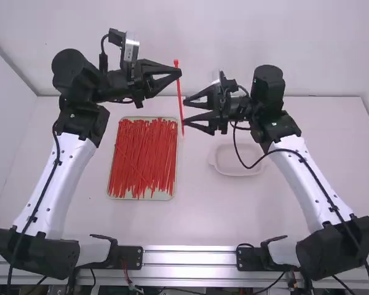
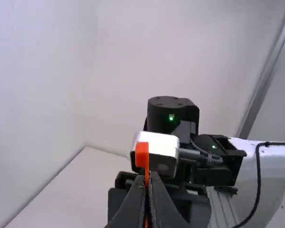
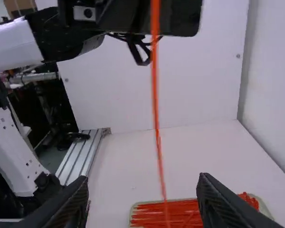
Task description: Fasten the cable tie
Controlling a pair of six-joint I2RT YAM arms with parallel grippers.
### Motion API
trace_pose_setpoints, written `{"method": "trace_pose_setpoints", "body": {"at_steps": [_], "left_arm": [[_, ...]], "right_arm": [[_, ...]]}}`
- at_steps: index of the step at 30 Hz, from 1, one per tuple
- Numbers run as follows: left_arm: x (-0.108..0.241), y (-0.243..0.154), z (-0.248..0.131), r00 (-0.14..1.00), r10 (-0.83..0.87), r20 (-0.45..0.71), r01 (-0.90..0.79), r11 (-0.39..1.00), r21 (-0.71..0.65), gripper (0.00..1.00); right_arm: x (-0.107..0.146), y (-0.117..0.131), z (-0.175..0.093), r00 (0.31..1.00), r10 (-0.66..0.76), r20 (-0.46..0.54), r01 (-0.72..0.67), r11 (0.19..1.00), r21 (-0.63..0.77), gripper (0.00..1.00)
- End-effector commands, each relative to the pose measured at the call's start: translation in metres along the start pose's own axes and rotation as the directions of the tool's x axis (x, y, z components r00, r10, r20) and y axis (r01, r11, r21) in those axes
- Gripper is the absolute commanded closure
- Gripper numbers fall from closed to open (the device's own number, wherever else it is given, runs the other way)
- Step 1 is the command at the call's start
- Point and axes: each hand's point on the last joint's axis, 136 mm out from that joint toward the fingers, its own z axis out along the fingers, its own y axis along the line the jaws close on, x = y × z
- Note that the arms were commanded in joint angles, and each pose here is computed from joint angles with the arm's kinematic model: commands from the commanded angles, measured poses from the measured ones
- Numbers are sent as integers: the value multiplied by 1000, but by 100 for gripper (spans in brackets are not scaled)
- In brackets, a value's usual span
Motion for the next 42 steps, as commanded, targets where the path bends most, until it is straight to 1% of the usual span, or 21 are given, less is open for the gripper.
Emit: {"method": "trace_pose_setpoints", "body": {"at_steps": [1,5,9,10,12,13,14,16,20,23,24,25,26,29,32,33,34,35,38,39,42], "left_arm": [[-4,-2,0,1000,1,10,-1,1000,13,98],[-11,-7,0,999,15,28,-16,1000,25,98],[-11,-9,3,999,20,31,-21,999,30,98],[-11,-9,3,999,19,31,-20,999,31,98],[-11,-9,3,999,20,31,-21,999,30,98],[-11,-9,3,999,18,31,-19,999,31,98],[-11,-9,3,999,19,31,-20,999,31,98],[-11,-9,3,999,20,31,-21,999,31,98],[-11,-9,3,999,19,31,-20,999,31,98],[-11,-9,3,999,19,31,-20,999,31,98],[-11,-9,3,999,19,31,-20,999,31,98],[-11,-9,3,999,19,31,-20,999,31,98],[-11,-9,3,999,19,31,-20,999,31,98],[-11,-9,3,999,19,31,-20,999,31,98],[-11,-9,3,999,17,30,-18,999,31,98],[-10,-8,3,999,22,27,-23,999,29,98],[-8,-7,3,999,40,23,-40,999,25,98],[-6,-4,3,999,44,20,-44,999,11,98],[3,17,2,1000,-3,13,4,996,-88,98],[6,22,2,1000,-8,9,9,994,-111,98],[19,40,0,999,-28,-16,25,981,-190,98]], "right_arm": [[-8,0,1,999,-42,7,42,999,-8,39],[-7,1,1,999,-38,6,38,999,-12,39],[-6,6,9,999,-35,3,35,999,-30,41],[-6,8,10,999,-35,3,35,999,-36,47],[-6,8,10,999,-36,3,36,999,-36,50],[-6,8,10,999,-35,3,36,999,-36,53],[-6,7,10,999,-35,3,36,999,-35,59],[-6,8,10,999,-35,3,36,999,-37,66],[-6,8,10,999,-35,3,36,999,-36,76],[-6,8,10,999,-36,3,36,999,-36,76],[-6,8,10,999,-36,3,36,999,-36,75],[-6,8,10,999,-36,3,36,999,-36,70],[-6,8,10,999,-36,3,36,999,-36,69],[-6,8,10,999,-36,3,36,999,-36,73],[-6,8,10,999,-47,3,47,998,-35,72],[-6,6,10,999,-54,3,54,998,-25,61],[-5,-2,7,999,-40,-3,40,999,16,38],[-3,-11,3,1000,-20,-9,21,998,59,33],[2,-30,-13,999,52,-13,-49,987,152,33],[4,-32,-17,998,63,-14,-60,985,163,1],[12,-41,-32,994,109,-22,-103,973,206,2]]}}
